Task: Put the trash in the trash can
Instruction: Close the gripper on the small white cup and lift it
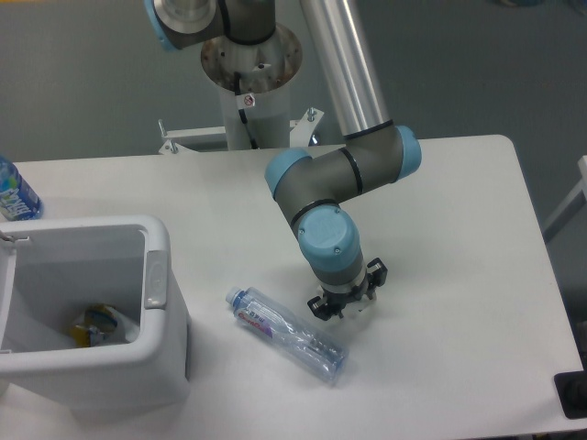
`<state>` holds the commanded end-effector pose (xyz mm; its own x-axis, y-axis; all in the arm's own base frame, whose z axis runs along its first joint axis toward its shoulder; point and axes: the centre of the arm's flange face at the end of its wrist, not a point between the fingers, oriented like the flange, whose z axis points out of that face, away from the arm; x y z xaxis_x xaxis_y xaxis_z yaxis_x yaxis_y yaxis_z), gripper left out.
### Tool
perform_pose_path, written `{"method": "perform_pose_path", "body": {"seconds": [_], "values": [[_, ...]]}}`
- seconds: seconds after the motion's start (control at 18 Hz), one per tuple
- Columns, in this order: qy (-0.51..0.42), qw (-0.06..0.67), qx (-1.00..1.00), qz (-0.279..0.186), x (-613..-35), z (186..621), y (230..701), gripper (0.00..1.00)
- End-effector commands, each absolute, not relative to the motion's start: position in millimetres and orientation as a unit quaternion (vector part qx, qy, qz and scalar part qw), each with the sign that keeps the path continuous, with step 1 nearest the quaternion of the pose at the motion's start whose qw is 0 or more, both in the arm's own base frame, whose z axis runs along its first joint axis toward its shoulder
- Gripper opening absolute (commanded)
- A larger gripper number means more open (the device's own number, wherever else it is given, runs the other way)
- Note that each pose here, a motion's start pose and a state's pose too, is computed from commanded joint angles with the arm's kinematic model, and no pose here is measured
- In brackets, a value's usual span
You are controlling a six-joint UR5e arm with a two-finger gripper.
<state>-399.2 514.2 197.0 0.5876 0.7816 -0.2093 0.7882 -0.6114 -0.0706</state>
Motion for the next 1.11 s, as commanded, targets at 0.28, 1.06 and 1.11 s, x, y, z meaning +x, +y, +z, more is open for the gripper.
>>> {"method": "perform_pose_path", "body": {"seconds": [0.28, 1.06, 1.11], "values": [[0.436, 0.007, 0.893, -0.108, -399.2, 206.1, 514.3, 0.05], [0.52, -0.284, 0.806, -0.003, -443.2, 475.0, 483.9, 0.07], [0.514, -0.3, 0.803, 0.017, -438.4, 487.6, 486.4, 0.07]]}}
